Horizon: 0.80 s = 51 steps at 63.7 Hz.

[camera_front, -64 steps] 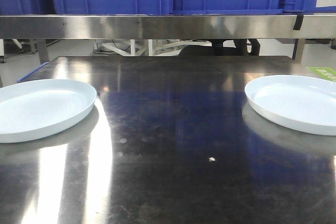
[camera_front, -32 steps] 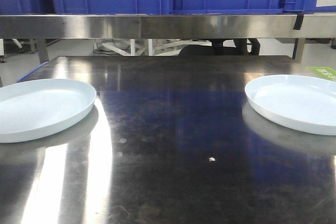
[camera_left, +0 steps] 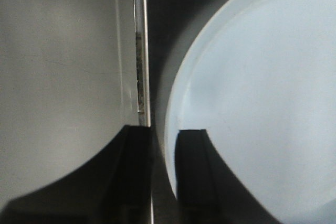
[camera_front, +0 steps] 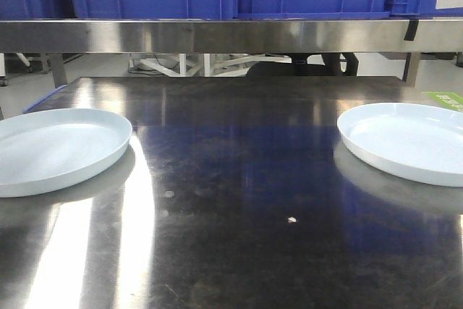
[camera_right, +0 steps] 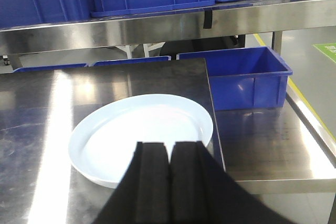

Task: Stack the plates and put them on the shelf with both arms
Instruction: 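Lower the left gripper to the rim of the plate nearest it and grasp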

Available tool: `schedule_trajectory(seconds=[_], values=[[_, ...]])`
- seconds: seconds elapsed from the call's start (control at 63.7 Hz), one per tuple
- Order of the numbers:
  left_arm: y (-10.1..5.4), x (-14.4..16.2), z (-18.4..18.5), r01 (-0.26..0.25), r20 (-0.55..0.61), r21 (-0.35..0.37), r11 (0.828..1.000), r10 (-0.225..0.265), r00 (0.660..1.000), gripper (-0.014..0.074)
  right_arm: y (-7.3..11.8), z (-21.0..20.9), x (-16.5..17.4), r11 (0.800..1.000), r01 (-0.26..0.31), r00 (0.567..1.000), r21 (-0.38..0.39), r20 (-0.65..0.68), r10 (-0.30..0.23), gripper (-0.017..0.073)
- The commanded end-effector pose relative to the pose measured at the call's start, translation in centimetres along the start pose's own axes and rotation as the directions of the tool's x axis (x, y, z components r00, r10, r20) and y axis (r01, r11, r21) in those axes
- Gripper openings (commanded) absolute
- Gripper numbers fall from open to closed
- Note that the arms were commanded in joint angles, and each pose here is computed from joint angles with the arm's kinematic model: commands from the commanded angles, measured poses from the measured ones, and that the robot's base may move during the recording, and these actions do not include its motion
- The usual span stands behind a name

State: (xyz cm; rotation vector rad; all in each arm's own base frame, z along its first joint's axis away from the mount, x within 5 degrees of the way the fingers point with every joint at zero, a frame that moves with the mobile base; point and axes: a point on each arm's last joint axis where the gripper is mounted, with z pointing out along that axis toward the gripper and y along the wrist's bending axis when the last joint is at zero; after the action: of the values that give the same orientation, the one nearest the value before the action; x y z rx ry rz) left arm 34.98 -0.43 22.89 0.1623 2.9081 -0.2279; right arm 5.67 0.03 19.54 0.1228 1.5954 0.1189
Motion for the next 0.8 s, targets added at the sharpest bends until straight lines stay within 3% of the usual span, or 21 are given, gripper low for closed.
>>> schedule_trajectory(seconds=[0.0,0.126,0.361,0.785], values=[[-0.5,-0.6,-2.2,0.013,0.08,0.011,1.0,-0.014,0.997,0.034,0.0,-0.2,-0.8,1.0,0.014,0.995,-0.004,0.098,-0.013,0.0053],[-0.3,-0.7,-1.4,0.017,0.051,0.015,1.0,-0.018,0.999,0.0384,0.0,-0.2,-0.8,1.0,0.014,0.995,-0.004,0.098,-0.013,0.0053],[-0.1,-0.6,0.2,0.025,-0.011,0.024,0.999,-0.025,1.0,0.0384,0.0,-0.2,-0.8,1.0,0.014,0.995,-0.004,0.098,-0.013,0.0053],[0.1,-0.7,0.7,0.028,-0.016,0.023,0.999,-0.028,0.999,0.0382,0.0,-0.2,-0.8,1.0,0.014,0.995,-0.004,0.098,-0.013,0.0053]])
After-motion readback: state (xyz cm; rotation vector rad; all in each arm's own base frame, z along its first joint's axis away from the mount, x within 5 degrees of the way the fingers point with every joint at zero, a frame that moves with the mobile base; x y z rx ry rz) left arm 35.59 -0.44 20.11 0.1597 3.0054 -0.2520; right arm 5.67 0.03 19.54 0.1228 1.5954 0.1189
